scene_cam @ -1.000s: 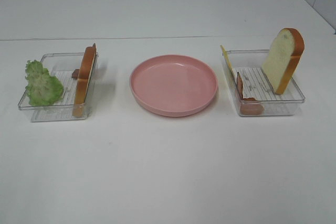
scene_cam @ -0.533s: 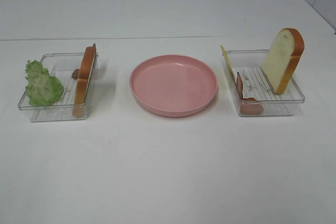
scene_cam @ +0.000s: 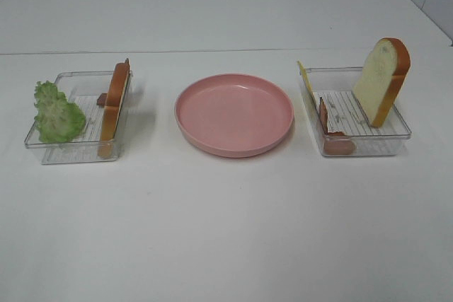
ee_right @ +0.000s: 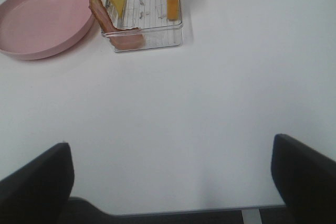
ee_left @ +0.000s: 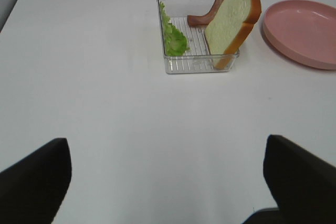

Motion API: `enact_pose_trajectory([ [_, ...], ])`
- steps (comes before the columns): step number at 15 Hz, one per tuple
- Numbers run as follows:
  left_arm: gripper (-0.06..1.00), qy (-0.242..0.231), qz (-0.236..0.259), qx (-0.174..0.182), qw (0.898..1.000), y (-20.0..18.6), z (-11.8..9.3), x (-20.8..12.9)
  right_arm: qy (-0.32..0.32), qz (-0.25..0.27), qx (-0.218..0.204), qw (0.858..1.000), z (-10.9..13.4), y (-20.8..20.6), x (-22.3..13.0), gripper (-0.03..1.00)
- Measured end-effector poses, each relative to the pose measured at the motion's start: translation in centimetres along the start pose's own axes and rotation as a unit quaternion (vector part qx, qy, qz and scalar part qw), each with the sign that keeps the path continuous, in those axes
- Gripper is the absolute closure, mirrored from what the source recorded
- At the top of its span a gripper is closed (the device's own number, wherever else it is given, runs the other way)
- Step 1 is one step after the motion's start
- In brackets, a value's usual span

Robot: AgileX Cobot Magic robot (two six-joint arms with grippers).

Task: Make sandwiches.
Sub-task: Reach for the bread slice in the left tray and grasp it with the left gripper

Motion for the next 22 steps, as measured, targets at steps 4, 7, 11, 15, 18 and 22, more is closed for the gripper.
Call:
enact_pose_trajectory([
  [4,0.04,-0.01,0.035,0.0,0.999,3.5,1.3,3.6,0.0,0.0,0.0,1.0,0.0,0.0,0.0,-0.01],
  [7,0.04,-0.035,0.068,-0.02,0.997,6.6,1.5,6.2,0.0,0.0,0.0,1.0,0.0,0.0,0.0,-0.01],
  [11,0.04,-0.055,0.162,-0.051,0.984,12.6,2.5,11.6,0.0,0.0,0.0,1.0,0.0,0.0,0.0,-0.01],
  [15,0.04,-0.051,0.288,-0.088,0.952,18.8,2.8,14.1,0.0,0.0,0.0,1.0,0.0,0.0,0.0,-0.01],
  [18,0.04,-0.042,0.324,-0.099,0.94,23.8,0.7,16.4,0.0,0.0,0.0,1.0,0.0,0.0,0.0,-0.01],
  [22,0.04,-0.026,0.321,-0.116,0.939,28.8,-4.2,18.6,0.0,0.0,0.0,1.0,0.0,0.0,0.0,-0.01],
])
Point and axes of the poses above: a point on each arm's last joint axis where the gripper is mounted, y pointing out along that axis toward the gripper, z along the wrist's bending axis when the last joint is at zero, x = y × z, the point moved 9 cm from there along y, pointing out along that axis toward the gripper, and after that the axes turned 14 degrees about y, right-handed, at the moved point
